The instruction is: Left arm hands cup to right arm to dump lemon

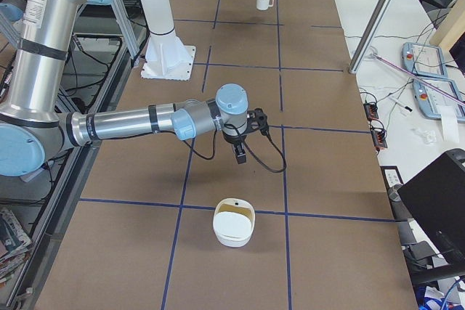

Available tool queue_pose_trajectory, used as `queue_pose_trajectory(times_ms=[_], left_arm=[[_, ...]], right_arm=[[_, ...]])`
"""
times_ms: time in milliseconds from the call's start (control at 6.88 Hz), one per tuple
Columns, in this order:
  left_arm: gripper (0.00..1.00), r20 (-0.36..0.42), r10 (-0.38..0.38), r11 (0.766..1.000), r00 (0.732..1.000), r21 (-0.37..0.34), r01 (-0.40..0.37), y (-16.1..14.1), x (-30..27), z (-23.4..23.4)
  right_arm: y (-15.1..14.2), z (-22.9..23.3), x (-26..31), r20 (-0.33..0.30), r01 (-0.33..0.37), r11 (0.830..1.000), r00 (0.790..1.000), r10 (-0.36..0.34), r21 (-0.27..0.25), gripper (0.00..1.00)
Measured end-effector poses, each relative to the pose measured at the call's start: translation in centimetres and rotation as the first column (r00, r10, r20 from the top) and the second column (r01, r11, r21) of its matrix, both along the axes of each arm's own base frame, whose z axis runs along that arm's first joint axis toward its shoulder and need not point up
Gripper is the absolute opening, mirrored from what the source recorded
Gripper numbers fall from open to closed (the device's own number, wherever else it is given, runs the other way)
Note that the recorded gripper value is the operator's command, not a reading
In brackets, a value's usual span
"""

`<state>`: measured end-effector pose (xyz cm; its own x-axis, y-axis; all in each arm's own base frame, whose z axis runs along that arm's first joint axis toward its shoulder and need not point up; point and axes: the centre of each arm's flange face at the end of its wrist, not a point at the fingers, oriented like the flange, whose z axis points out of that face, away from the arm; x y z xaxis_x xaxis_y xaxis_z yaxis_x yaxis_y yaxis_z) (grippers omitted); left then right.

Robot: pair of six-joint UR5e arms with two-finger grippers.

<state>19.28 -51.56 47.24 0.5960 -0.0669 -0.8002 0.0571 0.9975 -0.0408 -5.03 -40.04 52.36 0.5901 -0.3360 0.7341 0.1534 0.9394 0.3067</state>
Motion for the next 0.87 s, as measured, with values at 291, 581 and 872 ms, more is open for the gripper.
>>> queue_pose_trajectory(times_ms=[291, 581, 872], left_arm=[[0.0, -0.062, -0.05, 0.997, 0.997, -0.054, 0.047, -0.3, 4.0, -6.9], [0.0, -0.059, -0.09, 0.986, 0.994, -0.144, 0.081, -0.3, 9.9, -16.0], [0.0, 0.018, -0.126, 0.969, 0.992, -0.21, 0.127, 0.0, 15.5, -25.3]], right_arm=[[-2.5, -5.7, -5.9, 0.072, -0.056, 0.998, 0.996, 0.053, 0.041, 1.0], [-2.6, -11.3, -13.3, 0.151, -0.156, 0.983, 0.979, 0.14, 0.1, 1.0], [-1.4, -16.8, -20.4, 0.226, -0.229, 0.96, 0.955, 0.19, 0.159, 1.0]])
